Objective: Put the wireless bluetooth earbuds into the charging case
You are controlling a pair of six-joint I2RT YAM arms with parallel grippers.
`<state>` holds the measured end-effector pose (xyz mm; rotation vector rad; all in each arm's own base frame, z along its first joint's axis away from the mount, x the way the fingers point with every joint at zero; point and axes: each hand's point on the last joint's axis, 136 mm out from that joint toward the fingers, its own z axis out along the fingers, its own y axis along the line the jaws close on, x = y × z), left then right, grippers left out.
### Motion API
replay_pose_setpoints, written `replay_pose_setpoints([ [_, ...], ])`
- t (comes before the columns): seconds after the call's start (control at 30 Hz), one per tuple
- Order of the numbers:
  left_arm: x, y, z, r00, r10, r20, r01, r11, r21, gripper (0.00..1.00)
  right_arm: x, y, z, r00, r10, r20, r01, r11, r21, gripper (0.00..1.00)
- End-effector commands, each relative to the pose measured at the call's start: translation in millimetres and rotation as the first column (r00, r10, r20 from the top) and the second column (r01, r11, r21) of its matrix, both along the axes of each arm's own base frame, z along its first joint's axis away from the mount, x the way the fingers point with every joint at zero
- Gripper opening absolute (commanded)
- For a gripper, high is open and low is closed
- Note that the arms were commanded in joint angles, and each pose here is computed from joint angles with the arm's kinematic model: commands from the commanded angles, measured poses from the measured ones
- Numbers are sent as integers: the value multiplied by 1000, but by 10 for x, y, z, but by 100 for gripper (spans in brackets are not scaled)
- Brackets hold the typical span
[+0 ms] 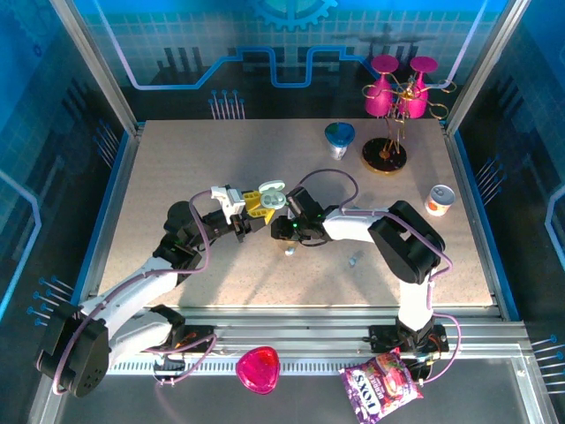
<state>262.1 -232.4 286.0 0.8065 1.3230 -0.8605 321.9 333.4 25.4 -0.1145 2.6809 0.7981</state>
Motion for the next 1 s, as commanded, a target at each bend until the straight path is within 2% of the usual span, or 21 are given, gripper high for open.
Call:
replay_pose_setpoints([
  [0.0,5,10,22,999,4,39,-4,1000,1,25,48,114,120,1000,16,17,-17,998,56,36],
  [0.2,2,15,19,999,6,41,-6,1000,1,25,60,107,77,1000,12,11,-12,999,49,31],
  [0.73,1,19,32,999,8,49,-8,1000,4,25,102,129,-35,1000,25,-10,-25,1000,15,32],
  [0.97,0,18,40,999,8,53,-8,1000,4,25,99,107,-71,999,29,-17,-29,1000,1,30],
])
